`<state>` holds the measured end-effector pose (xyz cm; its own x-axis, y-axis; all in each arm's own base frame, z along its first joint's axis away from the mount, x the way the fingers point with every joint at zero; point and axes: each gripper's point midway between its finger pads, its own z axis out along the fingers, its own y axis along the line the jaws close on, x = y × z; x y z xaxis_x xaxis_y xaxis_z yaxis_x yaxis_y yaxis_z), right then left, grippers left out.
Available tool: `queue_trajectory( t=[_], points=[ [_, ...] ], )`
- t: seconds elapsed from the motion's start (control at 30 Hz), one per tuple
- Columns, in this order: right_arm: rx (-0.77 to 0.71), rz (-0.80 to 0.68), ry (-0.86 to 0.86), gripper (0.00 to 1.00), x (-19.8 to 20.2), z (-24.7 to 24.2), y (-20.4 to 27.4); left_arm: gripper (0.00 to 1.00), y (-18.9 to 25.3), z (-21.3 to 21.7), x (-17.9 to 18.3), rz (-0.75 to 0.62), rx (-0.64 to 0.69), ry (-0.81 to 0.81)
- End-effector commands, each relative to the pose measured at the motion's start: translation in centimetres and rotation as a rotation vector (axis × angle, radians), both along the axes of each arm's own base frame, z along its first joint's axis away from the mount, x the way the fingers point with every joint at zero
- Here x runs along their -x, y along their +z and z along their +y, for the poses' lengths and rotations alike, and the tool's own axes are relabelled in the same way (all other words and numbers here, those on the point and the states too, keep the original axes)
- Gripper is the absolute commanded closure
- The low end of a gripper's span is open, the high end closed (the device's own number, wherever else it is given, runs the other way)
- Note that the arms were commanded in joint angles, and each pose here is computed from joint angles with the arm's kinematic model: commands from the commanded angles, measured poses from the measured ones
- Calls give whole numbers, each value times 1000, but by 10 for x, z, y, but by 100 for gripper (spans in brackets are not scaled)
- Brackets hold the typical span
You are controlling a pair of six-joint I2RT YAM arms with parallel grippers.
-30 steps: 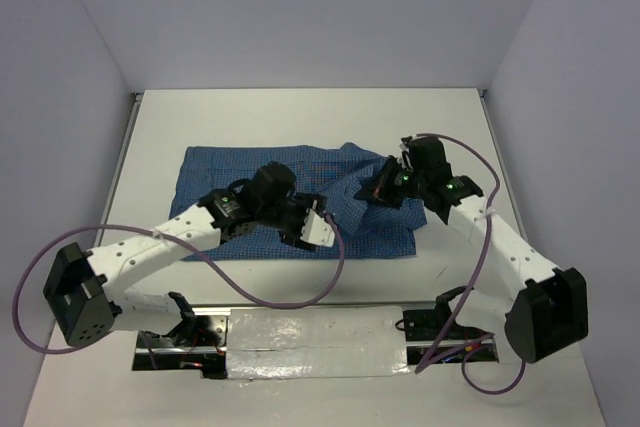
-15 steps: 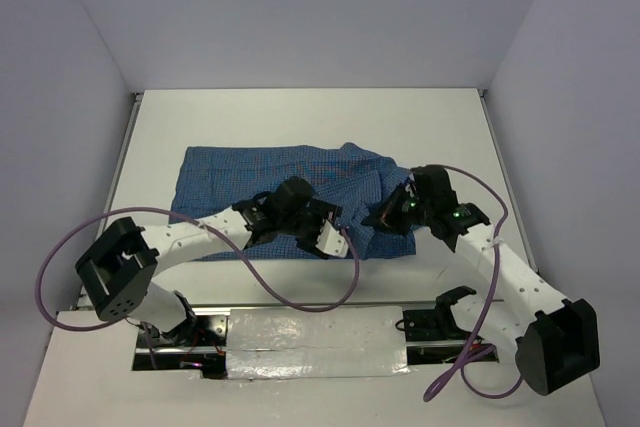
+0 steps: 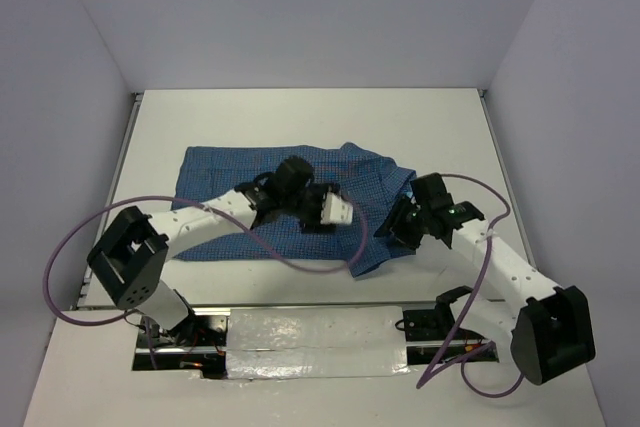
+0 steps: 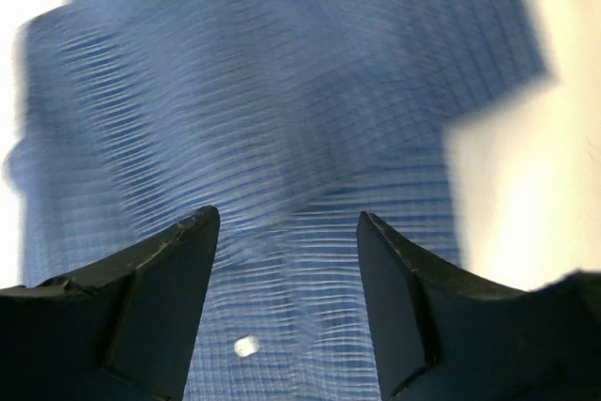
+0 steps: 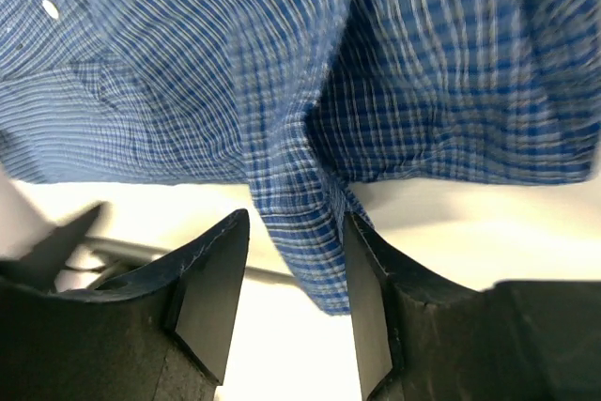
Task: Fold and stack the long sleeve shirts
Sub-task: Fold the shirt
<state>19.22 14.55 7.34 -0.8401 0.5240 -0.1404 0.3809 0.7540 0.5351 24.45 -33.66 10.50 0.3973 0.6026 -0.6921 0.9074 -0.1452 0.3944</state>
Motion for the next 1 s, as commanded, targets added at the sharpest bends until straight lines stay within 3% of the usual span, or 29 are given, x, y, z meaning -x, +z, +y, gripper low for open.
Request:
queue_trajectory(
  t=[0.0, 0.03, 0.13, 0.23, 0.33, 0.4, 0.5, 0.6, 0.67, 0.73, 0.83, 0.87, 0.97],
  points=[
    [159, -166, 35, 47, -29, -22, 36, 27, 52, 1, -36, 205, 145, 190],
    [198, -201, 51, 47, -34, -28, 51, 28, 59, 4, -42, 277, 168, 249],
    [272, -243, 39, 31, -45, -47, 73, 27, 68, 10, -73, 275, 153, 384],
    [169, -330, 153, 29, -66, -27, 88, 27, 52, 11, -88, 298, 101, 455],
    [149, -332, 194, 39, -104, -23, 82, 28, 31, 24, -115, 322, 43, 579],
    [156, -352, 215, 56, -138, -20, 78, 28, 21, 27, -122, 376, 31, 606],
    [174, -324, 252, 65, -166, -17, 65, 29, 12, 31, -127, 392, 2, 591],
    [194, -182, 266, 59, -156, -21, 34, 31, 10, 36, -120, 402, -5, 600],
    [205, -131, 258, 49, -139, -26, 15, 32, 6, 39, -106, 470, -23, 608],
    [200, -115, 246, 47, -128, -28, 11, 31, 6, 34, -84, 576, -6, 597],
    [160, -65, 263, 45, -104, -22, 3, 31, 1, 24, -60, 617, -16, 570],
    [162, -36, 264, 43, -94, -23, 0, 32, -1, 21, -55, 587, -36, 551],
    [175, 10, 240, 35, -59, -31, -5, 32, -7, 11, -45, 291, -143, 373]
  ],
)
